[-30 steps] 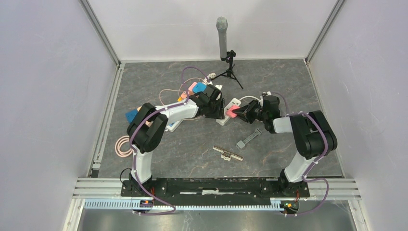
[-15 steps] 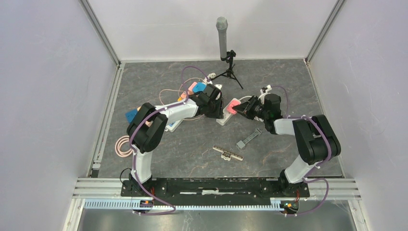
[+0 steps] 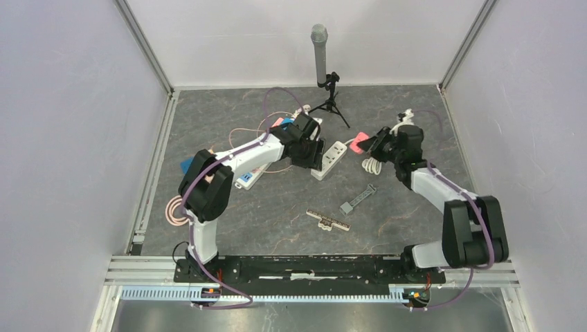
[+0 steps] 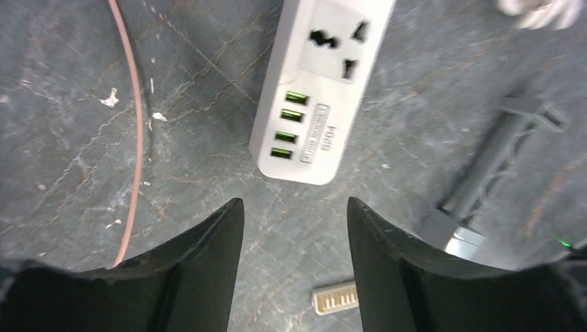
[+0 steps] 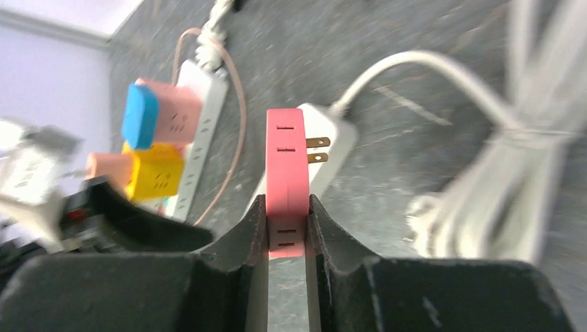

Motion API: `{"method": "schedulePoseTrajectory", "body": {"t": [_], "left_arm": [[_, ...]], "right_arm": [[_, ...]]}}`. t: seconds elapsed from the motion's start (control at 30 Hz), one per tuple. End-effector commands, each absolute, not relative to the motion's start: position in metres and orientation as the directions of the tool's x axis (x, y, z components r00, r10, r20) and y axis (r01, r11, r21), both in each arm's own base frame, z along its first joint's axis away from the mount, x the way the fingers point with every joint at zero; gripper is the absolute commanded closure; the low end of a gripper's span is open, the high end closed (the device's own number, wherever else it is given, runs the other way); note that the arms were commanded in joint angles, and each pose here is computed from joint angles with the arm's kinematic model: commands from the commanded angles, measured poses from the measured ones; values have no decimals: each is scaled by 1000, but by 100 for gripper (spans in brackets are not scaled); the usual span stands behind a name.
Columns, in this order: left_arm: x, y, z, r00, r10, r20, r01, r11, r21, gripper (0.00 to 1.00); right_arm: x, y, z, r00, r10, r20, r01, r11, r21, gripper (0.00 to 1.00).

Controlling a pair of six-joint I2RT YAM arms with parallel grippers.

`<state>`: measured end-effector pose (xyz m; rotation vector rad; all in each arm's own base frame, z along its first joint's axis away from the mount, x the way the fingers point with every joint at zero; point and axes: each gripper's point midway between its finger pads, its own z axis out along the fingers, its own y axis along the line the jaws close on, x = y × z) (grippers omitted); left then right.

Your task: Pull the plug off the socket

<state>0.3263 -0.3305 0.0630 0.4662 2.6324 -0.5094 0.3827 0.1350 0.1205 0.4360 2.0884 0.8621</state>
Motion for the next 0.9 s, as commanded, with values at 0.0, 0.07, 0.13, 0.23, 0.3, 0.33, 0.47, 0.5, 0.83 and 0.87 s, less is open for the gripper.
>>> {"method": "schedulePoseTrajectory", "body": {"t": [0.0, 0.07, 0.13, 0.23, 0.3, 0.33, 0.47, 0.5, 0.83, 0.87], "left_arm": [[332, -337, 165, -753, 215, -622, 485, 820, -304, 34], [328, -330, 181, -738, 197, -645, 481, 824, -299, 31], [324, -319, 193, -723, 178, -667, 469, 836, -285, 28], [321, -292, 210, -681, 145, -718, 427, 875, -228, 25], [320, -270, 221, -646, 123, -754, 382, 906, -179, 20], [319, -257, 227, -626, 113, -771, 355, 922, -153, 17], [311, -222, 248, -559, 77, -825, 280, 955, -100, 5], [308, -214, 253, -544, 65, -837, 262, 960, -96, 2], [287, -174, 252, -516, 23, -856, 174, 982, -78, 0], [285, -172, 252, -517, 23, -856, 167, 983, -75, 0]], "right_arm": [[369, 61, 111, -520, 532, -668, 200, 837, 510, 100], [357, 35, 104, -494, 549, -674, 281, 835, 474, 100], [339, 10, 88, -490, 583, -648, 379, 812, 444, 100], [315, -7, 66, -468, 668, -579, 465, 743, 481, 100], [304, -8, 53, -462, 712, -529, 482, 702, 524, 100], [298, -6, 46, -466, 730, -501, 485, 684, 546, 100], [293, 3, 38, -455, 786, -418, 454, 609, 650, 100], [293, 4, 38, -451, 795, -405, 449, 594, 667, 100], [291, -12, 33, -412, 812, -414, 481, 580, 658, 55], [291, -14, 32, -412, 814, -410, 489, 577, 654, 49]]}}
